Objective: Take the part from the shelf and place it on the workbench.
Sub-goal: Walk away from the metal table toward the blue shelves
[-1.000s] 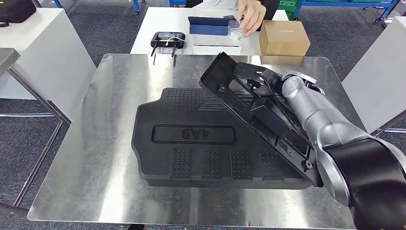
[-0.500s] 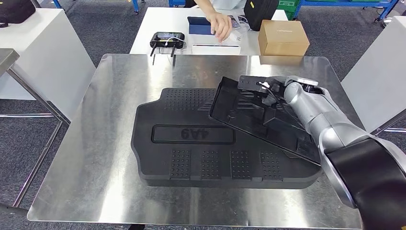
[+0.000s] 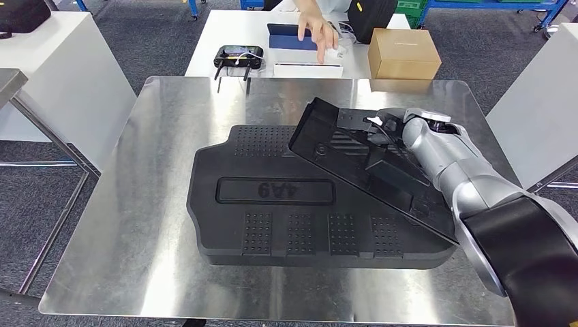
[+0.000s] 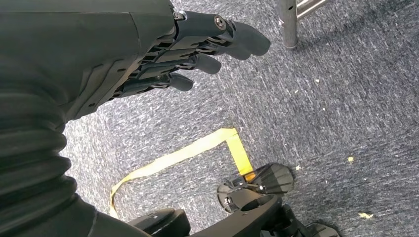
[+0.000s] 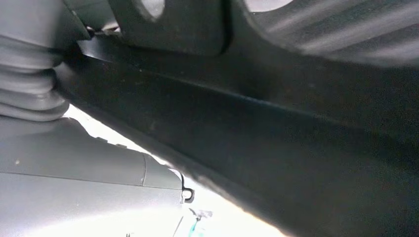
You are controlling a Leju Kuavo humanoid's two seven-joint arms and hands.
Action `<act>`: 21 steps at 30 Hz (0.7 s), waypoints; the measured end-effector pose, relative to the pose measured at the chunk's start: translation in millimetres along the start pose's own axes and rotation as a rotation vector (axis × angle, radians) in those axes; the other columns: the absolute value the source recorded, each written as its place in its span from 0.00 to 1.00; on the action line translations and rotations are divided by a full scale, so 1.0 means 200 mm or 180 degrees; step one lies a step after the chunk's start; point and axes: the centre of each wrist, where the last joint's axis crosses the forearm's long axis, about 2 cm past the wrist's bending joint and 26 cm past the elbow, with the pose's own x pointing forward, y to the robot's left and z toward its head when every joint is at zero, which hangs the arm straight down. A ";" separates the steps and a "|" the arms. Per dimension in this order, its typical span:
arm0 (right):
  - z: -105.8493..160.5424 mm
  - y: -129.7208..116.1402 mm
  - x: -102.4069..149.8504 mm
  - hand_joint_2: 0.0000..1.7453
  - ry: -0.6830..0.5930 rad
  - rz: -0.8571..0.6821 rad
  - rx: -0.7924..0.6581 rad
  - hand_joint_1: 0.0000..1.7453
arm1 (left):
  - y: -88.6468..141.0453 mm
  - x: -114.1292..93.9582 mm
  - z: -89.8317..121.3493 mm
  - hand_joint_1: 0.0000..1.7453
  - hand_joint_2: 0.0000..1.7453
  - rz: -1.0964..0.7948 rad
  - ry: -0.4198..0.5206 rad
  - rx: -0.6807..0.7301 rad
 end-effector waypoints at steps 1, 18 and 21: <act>0.00 0.00 0.00 0.00 0.0007 0.0012 -0.0002 0.00 | 0.00 0.00 0.00 0.00 1.00 0.0000 0.0000 0.0001; 0.00 0.01 0.00 1.00 0.0159 0.0129 -0.0109 0.00 | 0.00 0.00 0.00 0.00 1.00 -0.0006 -0.0001 -0.0001; -0.01 0.01 0.01 1.00 0.0187 0.0159 -0.0121 0.00 | 0.00 0.00 0.00 0.00 1.00 -0.0011 -0.0002 -0.0002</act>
